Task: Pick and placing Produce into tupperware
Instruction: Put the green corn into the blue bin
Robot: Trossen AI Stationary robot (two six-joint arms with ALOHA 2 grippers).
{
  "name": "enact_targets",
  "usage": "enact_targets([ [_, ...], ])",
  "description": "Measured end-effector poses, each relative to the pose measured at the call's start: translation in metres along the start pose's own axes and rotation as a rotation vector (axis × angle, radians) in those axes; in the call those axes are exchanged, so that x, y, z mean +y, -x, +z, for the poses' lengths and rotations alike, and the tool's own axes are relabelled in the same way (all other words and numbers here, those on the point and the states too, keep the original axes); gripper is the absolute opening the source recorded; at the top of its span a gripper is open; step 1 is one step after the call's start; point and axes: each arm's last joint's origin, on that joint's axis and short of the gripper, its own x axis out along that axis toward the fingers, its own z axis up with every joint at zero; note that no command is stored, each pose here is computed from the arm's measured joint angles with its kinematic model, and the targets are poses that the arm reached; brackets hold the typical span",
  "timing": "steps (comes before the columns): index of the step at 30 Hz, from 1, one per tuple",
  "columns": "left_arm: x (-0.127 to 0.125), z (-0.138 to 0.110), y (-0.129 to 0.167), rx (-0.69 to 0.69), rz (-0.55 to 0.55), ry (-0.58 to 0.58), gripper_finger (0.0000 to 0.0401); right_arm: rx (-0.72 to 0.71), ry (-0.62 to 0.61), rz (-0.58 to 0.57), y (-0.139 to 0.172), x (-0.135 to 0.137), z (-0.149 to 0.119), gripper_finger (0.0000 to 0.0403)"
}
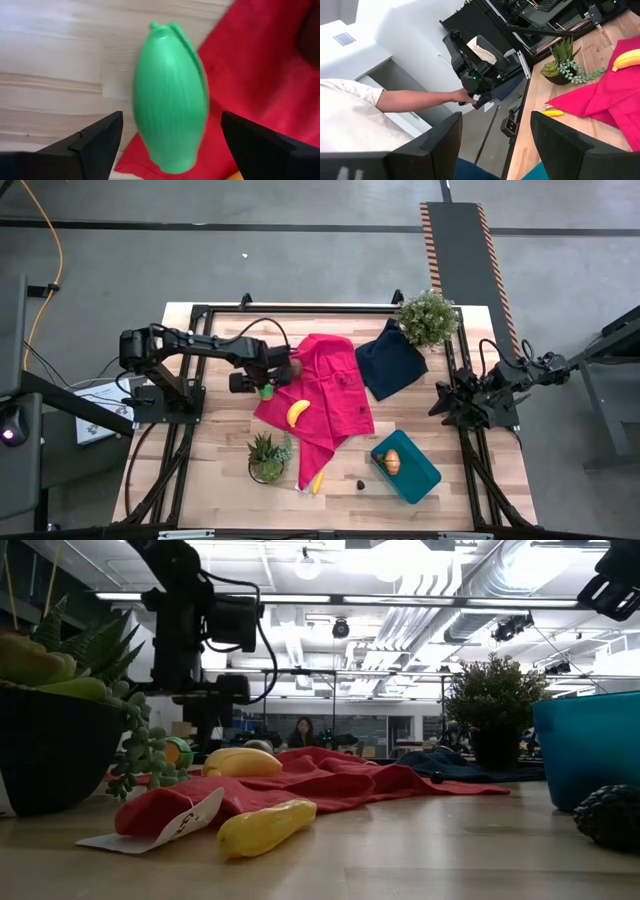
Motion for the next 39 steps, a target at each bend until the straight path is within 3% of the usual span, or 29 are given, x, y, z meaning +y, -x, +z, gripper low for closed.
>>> enact_targets([
  [14, 0.0023, 0.0014, -0.0033, -0.046, 0.007, 0.003, 0.0322, -0.005, 0.000, -0.006, 0.0000, -0.0002, 0.0001, 0.0227],
  [29, 0.0000, 0.0017, -0.0056, -0.044, -0.035, 0.000, 0.0224, -0.006, 0.004, -0.007, 0.0000, -0.0002, 0.0002, 0.0227],
  [39, 0.0031, 0.0011, -0.0103, -0.011, -0.046, 0.015, 0.0211, -0.005, 0.004, -0.006, 0.0000, -0.0002, 0.0001, 0.0227],
])
